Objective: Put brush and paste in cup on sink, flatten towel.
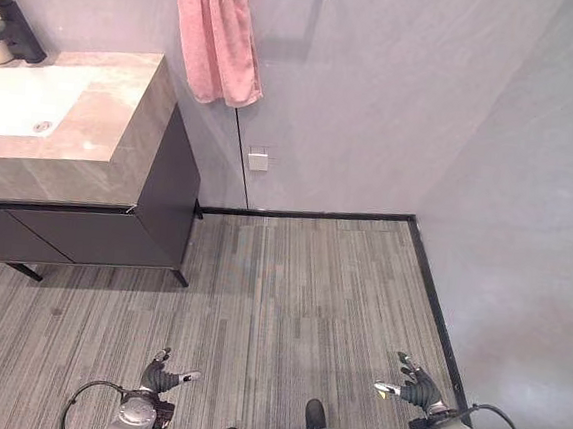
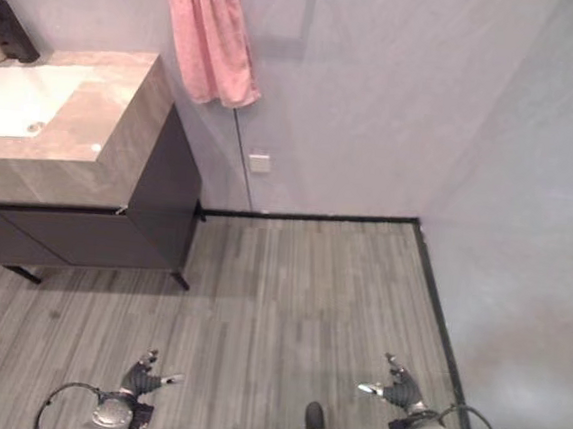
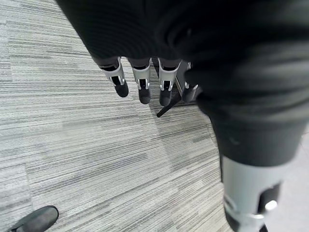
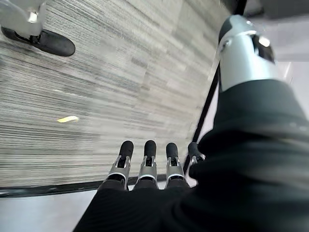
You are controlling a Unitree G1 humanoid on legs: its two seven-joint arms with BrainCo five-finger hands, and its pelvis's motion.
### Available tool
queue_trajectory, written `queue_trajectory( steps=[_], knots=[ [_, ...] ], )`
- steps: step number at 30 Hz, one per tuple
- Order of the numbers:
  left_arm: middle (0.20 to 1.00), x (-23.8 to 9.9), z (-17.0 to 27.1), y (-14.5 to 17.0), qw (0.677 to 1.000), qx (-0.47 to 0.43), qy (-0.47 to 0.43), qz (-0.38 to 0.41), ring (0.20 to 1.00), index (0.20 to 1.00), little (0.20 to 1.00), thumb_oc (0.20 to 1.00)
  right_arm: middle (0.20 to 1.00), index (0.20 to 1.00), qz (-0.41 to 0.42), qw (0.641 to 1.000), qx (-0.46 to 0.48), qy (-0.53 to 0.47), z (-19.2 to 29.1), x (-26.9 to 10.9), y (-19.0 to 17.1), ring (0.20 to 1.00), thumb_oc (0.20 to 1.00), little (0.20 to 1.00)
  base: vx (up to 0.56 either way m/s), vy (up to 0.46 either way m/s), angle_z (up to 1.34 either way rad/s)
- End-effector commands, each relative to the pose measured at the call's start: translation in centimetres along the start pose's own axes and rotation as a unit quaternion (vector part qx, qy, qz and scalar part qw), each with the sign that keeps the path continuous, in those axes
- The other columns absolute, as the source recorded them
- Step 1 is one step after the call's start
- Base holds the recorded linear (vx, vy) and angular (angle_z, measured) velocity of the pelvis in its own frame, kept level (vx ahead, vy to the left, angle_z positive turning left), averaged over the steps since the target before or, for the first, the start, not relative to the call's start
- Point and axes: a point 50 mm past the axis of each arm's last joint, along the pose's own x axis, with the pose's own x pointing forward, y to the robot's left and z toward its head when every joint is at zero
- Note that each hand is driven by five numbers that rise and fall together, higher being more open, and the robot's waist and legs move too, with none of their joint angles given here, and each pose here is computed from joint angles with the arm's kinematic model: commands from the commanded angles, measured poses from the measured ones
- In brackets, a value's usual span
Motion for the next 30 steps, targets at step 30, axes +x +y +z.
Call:
queue_trajectory(
  steps=[30],
  knots=[
    [1.000,1.2,2.7,0.6,0.997,0.065,-0.034,-0.018,1.000,1.000,1.000,1.000,1.000,1.000,-0.014,0.997,-0.071,0.005,-0.5,-0.4,-0.9,1.000,1.000,1.000,0.19,-0.036,0.18]
  ],
)
